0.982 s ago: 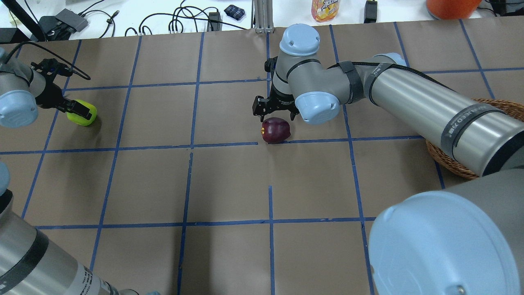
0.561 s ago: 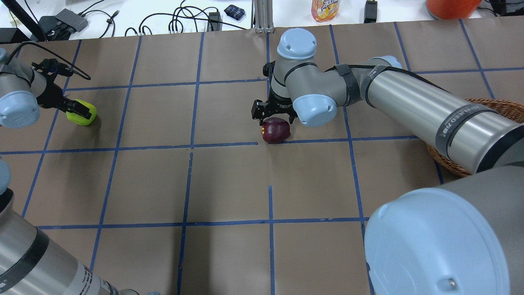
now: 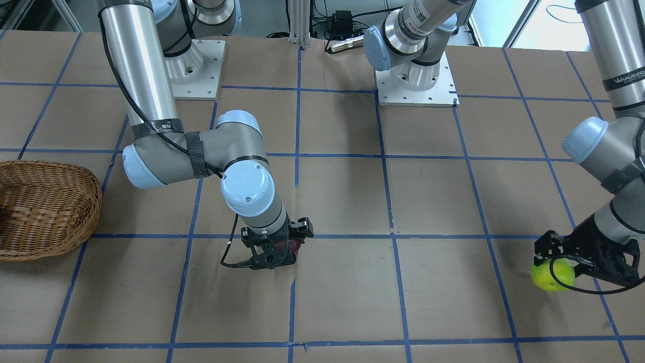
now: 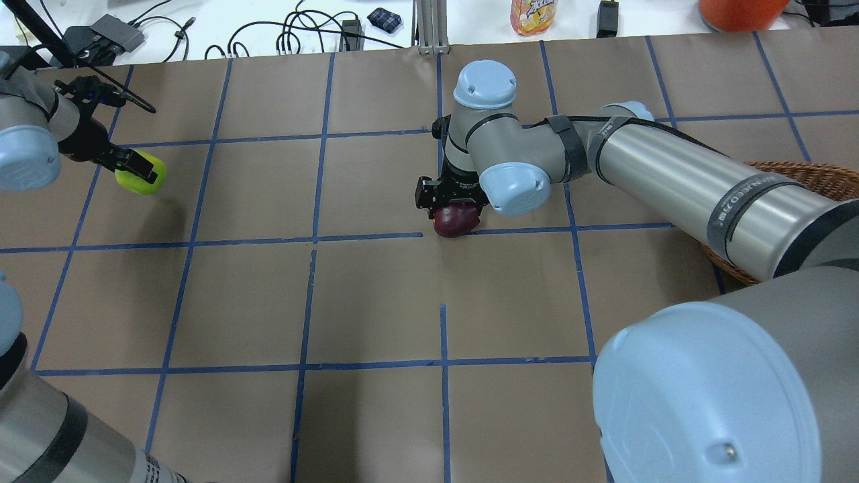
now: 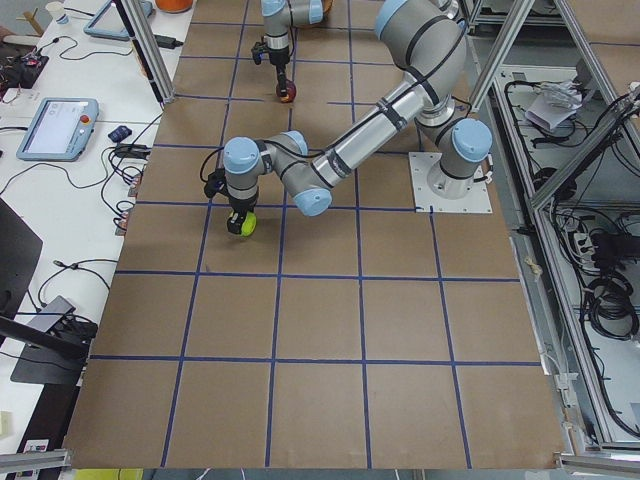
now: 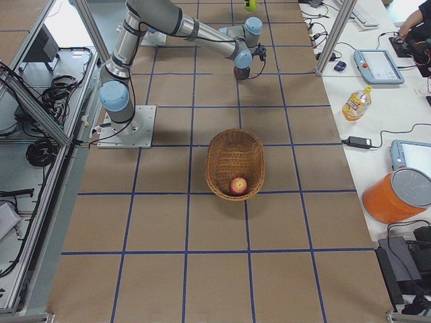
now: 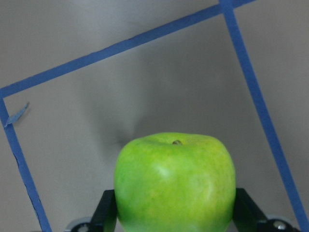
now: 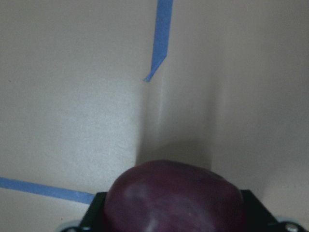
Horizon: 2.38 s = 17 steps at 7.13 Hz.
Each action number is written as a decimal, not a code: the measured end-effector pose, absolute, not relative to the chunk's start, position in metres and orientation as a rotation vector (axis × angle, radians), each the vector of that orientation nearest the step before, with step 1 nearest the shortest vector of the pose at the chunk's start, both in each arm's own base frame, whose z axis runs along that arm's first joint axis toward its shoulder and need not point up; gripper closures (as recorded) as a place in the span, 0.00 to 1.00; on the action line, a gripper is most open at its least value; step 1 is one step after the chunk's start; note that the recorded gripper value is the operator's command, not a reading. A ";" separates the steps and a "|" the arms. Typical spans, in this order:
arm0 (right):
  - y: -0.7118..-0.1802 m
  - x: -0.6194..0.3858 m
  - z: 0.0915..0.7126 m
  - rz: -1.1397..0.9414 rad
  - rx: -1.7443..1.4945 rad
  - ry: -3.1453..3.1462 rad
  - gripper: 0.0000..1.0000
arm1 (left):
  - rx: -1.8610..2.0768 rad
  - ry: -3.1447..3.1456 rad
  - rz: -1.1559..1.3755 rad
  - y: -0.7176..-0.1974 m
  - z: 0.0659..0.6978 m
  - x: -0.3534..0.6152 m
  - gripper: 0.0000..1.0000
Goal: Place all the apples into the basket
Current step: 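Drop the dark apple in the basket while the left sets the green apple down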
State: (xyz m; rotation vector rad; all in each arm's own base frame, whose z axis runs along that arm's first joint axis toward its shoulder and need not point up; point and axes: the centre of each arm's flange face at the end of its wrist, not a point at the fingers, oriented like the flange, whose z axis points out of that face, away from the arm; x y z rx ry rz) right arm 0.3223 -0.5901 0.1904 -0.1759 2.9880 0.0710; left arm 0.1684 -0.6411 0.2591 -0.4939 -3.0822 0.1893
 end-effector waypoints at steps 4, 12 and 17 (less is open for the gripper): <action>-0.600 0.259 0.234 0.105 -0.132 3.003 0.41 | -0.199 -3.068 0.129 -0.640 0.298 -0.017 0.73; -0.524 -0.206 0.295 -0.014 -0.271 3.094 0.15 | 0.256 -2.933 0.152 -0.563 0.270 -0.356 0.60; -0.521 -0.253 0.271 -0.040 -0.234 3.046 0.00 | 0.227 -2.977 0.119 -0.563 0.221 -0.371 0.00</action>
